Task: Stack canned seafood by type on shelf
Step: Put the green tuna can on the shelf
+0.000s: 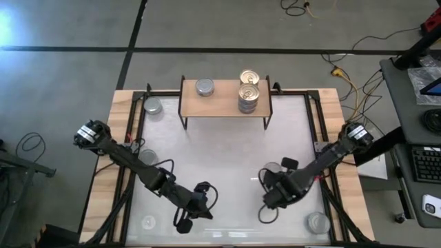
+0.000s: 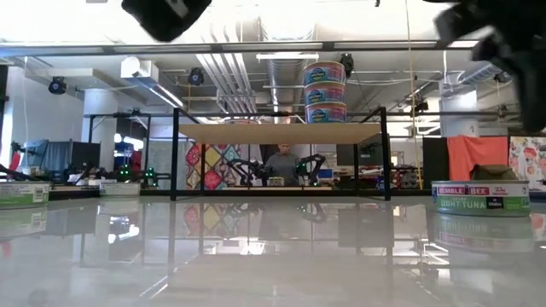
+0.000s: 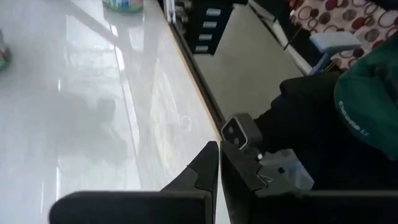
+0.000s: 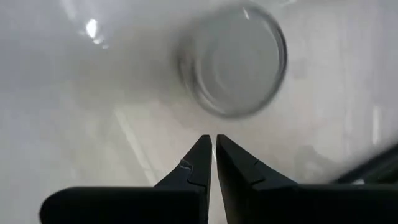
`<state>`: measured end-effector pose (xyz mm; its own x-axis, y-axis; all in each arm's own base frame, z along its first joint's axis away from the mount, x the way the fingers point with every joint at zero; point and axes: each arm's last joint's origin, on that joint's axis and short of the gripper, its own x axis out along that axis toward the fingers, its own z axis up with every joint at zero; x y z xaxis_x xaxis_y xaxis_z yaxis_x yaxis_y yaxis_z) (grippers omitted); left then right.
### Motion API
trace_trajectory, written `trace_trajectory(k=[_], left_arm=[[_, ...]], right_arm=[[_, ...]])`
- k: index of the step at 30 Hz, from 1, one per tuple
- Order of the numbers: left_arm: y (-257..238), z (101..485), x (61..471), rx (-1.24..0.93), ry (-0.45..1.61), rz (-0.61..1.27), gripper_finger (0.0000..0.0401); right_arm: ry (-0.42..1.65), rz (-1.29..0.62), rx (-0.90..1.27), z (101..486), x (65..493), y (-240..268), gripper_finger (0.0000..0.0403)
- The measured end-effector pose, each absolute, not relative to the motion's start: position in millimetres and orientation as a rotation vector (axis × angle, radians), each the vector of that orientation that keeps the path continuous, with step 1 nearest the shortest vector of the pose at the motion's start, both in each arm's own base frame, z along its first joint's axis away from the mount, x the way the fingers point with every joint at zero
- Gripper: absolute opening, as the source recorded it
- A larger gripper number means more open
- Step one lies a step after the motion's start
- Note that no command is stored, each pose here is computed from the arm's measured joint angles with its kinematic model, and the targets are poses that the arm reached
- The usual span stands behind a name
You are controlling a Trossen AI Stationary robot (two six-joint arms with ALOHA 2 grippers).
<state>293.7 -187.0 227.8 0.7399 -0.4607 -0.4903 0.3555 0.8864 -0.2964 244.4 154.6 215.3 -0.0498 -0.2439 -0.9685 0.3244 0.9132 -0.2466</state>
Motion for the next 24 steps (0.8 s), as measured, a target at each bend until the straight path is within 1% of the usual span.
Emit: trace_trajectory(k=[3, 5, 7, 11, 14, 18, 22, 24], left_arm=[[-193.6, 215.4, 298.3, -0.215, 0.604, -0.45, 0.0001], [-199.2, 204.4, 300.5, -0.232, 0.638, -0.477, 0.0001], [-204.8, 195.1, 301.8, -0.266, 0.676, -0.514, 0.0001], [-210.3, 187.6, 305.5, -0.314, 0.682, -0.598, 0.0001], [-212.5, 185.4, 309.6, -0.336, 0.652, -0.65, 0.0001], [-205.8, 179.1, 313.3, -0.352, 0.656, -0.667, 0.0001], [-195.8, 177.6, 316.6, -0.31, 0.62, -0.633, 0.0001], [-189.7, 177.0, 316.2, -0.273, 0.602, -0.597, 0.0001]], right_arm=[[1.577, -0.507, 0.056, 202.9, 229.5, 152.1, 0.0018], [1.615, -0.534, 0.04, 192.4, 219.7, 146.1, 0.0018], [1.63, -0.524, 0.001, 181.7, 212.4, 140.6, 0.0018], [1.623, -0.409, -0.107, 156.5, 205.5, 133.0, 0.0018], [1.602, -0.34, -0.118, 145.2, 207.4, 129.0, 0.0018], [1.511, -0.278, -0.091, 143.9, 220.8, 128.9, 0.0018], [1.341, -0.201, -0.118, 145.3, 239.9, 131.1, 0.0018], [1.252, -0.194, -0.16, 145.7, 248.8, 128.6, 0.0018]])
